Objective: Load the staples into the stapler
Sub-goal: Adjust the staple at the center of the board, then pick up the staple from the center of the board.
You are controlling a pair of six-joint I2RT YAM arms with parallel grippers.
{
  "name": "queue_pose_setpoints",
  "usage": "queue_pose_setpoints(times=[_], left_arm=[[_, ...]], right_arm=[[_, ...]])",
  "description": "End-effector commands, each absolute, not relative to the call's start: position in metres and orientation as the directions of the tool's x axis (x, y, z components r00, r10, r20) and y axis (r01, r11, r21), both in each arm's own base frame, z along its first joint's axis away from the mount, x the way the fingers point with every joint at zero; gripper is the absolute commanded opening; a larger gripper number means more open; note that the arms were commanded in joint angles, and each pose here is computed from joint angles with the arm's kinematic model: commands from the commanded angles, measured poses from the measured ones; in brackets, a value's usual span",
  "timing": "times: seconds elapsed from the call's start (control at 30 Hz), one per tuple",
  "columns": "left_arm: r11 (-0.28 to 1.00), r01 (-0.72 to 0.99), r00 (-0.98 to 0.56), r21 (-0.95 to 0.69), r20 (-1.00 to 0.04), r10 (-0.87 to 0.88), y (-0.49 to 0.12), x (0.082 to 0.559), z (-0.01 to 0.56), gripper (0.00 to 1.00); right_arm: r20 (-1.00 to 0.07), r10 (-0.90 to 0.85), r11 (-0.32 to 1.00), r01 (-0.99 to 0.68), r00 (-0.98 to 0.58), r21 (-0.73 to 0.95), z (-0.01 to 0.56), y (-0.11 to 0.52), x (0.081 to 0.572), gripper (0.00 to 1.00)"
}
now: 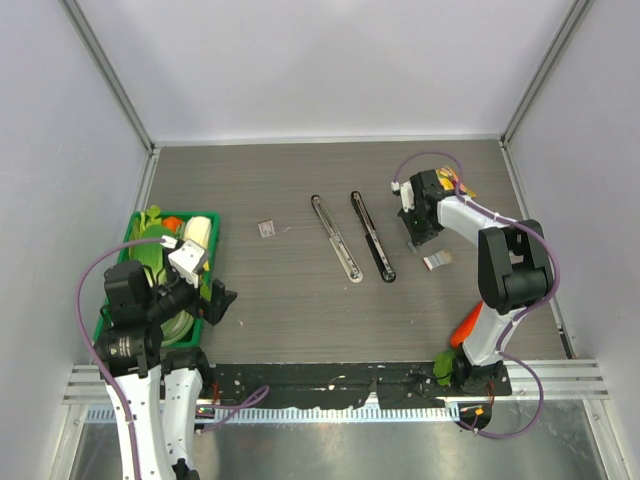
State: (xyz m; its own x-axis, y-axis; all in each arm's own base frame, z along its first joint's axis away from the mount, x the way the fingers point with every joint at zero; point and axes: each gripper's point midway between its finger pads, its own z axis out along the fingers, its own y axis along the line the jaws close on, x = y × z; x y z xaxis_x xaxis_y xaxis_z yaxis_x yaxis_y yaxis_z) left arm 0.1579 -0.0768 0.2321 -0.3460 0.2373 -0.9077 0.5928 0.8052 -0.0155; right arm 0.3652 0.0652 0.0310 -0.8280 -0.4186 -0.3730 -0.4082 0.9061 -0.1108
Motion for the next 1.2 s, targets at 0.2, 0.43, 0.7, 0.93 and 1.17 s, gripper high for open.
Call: queue_pose_setpoints(times=[0.2,0.43,0.7,0.93,1.17], left_arm=[[0.797,0.603,-0.329,-0.014,-0.915,0.233,-0.079,0.156,0.236,1.0],[0.798,0.602,-0.33,-0.013,-0.915,0.234,-0.079,0.156,0.236,1.0],[0.797,0.603,-0.332,-0.016,-0.914,0.233,-0.079,0.156,0.236,1.0],[0.797,0.603,-0.331,-0.015,-0.915,0.233,-0.079,0.156,0.236,1.0],[0.797,0.603,-0.331,-0.015,-0.915,0.233,-0.079,0.156,0.236,1.0]], right_arm=[[-0.447,-0.409,0.903,-0.422,-0.795,-0.077,0.055,0.076,0.372,0.1],[-0.451,-0.403,0.906,-0.417,-0.797,-0.072,0.057,0.074,0.373,0.11],[-0.449,-0.401,0.907,-0.416,-0.798,-0.072,0.056,0.074,0.373,0.11],[-0.459,-0.401,0.899,-0.437,-0.793,-0.032,0.058,0.082,0.371,0.1],[-0.494,-0.395,0.885,-0.465,-0.774,0.021,0.067,0.094,0.368,0.1]])
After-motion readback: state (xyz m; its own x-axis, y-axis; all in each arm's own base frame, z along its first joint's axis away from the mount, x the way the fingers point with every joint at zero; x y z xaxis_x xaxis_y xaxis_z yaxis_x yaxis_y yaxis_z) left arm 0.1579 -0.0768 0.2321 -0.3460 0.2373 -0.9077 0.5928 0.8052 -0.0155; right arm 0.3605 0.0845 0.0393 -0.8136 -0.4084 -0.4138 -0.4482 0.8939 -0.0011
